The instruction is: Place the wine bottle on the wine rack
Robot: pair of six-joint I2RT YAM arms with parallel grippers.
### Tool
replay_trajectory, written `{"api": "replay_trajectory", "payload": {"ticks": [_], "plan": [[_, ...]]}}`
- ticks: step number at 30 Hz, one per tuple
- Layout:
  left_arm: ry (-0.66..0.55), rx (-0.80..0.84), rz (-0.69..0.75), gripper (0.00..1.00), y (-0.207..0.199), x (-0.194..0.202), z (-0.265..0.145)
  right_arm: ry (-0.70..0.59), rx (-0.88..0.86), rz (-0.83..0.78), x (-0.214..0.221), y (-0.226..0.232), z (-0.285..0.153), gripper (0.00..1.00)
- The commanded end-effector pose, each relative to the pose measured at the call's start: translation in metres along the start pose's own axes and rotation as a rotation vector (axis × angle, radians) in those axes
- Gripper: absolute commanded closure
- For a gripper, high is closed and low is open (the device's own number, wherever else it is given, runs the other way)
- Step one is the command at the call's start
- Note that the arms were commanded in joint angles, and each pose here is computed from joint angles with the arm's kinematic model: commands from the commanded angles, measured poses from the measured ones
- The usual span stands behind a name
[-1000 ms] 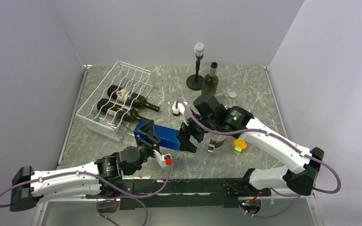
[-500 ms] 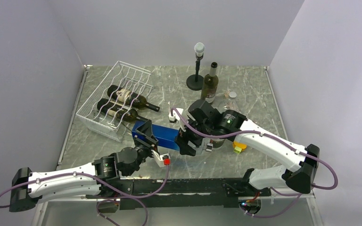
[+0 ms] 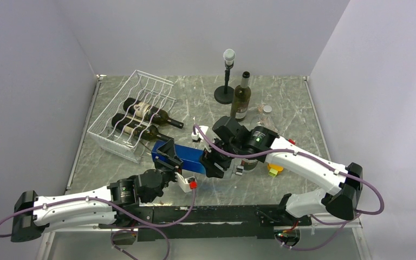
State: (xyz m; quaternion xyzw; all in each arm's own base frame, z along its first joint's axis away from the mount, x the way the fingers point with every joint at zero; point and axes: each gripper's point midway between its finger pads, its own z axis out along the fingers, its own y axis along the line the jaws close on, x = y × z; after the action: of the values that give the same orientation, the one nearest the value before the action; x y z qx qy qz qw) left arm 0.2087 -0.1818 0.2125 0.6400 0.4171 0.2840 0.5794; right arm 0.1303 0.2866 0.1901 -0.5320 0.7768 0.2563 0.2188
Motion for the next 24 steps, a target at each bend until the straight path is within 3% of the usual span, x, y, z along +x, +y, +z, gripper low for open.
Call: {"api": "replay_trajectory", "payload": {"ticks": [1,3,8,15,17,20,24], "plan": [[-0.022,-0.266,-0.356,0.99,0.092,-0.004,-0.016,0.013,0.062,0.002,-0.003,-0.009,0.002,1.0],[-0.016,-0.263,-0.357,0.96,0.091,-0.004,-0.015,0.0,0.091,0.006,-0.006,-0.014,0.001,1.0],[-0.005,-0.259,-0.364,0.65,0.088,-0.002,-0.014,-0.08,0.143,0.018,-0.021,-0.019,-0.009,1.0],[0.01,-0.257,-0.337,0.39,0.083,0.001,-0.014,-0.18,0.167,0.023,-0.037,-0.019,-0.026,1.0],[0.01,-0.289,-0.319,0.2,0.085,0.002,-0.014,-0.178,0.185,0.042,-0.037,-0.021,-0.029,1.0],[0.013,-0.285,-0.288,0.02,0.082,0.0,-0.012,-0.168,0.222,0.069,-0.038,-0.026,-0.033,1.0],[0.022,-0.257,-0.261,0.01,0.074,0.0,-0.009,-0.181,0.263,0.089,-0.04,-0.031,-0.038,1.0]]}}
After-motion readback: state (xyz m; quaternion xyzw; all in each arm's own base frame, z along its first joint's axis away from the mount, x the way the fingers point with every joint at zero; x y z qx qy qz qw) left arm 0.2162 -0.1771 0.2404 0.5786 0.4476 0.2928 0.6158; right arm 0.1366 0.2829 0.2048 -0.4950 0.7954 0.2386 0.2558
